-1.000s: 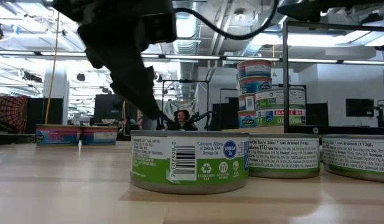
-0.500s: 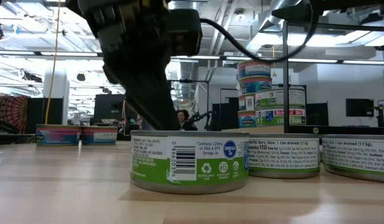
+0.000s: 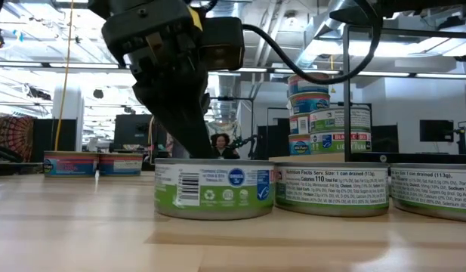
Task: Stack canned seafood by type on shelf
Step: Stack the green tuna can on top of the other green tuna can on the shelf
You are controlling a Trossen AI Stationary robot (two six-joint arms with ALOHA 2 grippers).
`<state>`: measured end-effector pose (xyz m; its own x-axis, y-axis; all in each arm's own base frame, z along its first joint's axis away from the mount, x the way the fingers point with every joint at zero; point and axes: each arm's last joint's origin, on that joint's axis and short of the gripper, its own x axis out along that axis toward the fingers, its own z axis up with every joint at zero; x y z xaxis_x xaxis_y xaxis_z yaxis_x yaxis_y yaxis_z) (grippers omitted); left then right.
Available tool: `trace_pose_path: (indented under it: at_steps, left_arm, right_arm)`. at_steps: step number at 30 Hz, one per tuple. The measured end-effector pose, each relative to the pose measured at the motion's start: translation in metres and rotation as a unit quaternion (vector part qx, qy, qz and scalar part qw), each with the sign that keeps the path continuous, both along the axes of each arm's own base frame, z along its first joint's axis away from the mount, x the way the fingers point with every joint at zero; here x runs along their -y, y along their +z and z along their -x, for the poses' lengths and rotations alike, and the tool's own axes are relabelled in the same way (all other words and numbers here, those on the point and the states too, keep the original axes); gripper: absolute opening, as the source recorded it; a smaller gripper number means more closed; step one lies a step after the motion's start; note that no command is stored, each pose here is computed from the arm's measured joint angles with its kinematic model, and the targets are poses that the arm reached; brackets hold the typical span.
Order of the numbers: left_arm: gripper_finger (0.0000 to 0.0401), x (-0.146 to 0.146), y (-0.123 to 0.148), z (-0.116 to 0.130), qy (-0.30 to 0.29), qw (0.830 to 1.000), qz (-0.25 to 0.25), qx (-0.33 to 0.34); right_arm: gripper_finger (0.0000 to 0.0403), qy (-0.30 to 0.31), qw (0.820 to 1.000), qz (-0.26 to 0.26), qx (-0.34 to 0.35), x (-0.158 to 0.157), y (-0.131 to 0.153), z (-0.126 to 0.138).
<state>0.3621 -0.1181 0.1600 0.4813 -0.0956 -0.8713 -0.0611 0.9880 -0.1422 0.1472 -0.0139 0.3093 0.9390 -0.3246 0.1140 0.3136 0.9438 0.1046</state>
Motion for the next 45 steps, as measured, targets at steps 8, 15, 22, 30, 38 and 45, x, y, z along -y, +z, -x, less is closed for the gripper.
trace_pose_path:
  at_steps: [8, 15, 22, 30, 38, 45]
  left_arm:
    - [0.0001, -0.027, -0.004, -0.004, -0.006, 0.999, 0.027, -0.027]
    - [0.0, -0.059, -0.005, -0.01, -0.004, 0.998, 0.06, -0.036]
    - [0.0, -0.089, 0.004, -0.01, 0.011, 0.998, 0.058, -0.025]
    - [0.0, -0.126, 0.006, -0.003, 0.003, 0.988, 0.148, -0.051]
    - [0.0, -0.158, 0.002, 0.005, -0.04, 0.975, 0.215, -0.041]
    - [0.0, -0.177, 0.002, 0.01, -0.062, 0.971, 0.23, -0.028]
  right_arm:
    - [0.0326, 0.012, 1.0, 0.002, 0.003, -0.004, 0.001, 0.0]
    - [0.0326, 0.022, 1.0, 0.007, 0.004, -0.007, 0.001, 0.0]
    - [0.0326, 0.032, 0.999, 0.009, 0.003, -0.01, 0.001, 0.0]
    - [0.0326, 0.035, 0.999, 0.007, 0.004, -0.011, 0.001, -0.001]
    - [0.0326, 0.035, 0.999, 0.007, 0.003, -0.011, 0.001, -0.001]
    - [0.0326, 0.035, 0.999, 0.007, 0.002, -0.01, 0.001, -0.001]
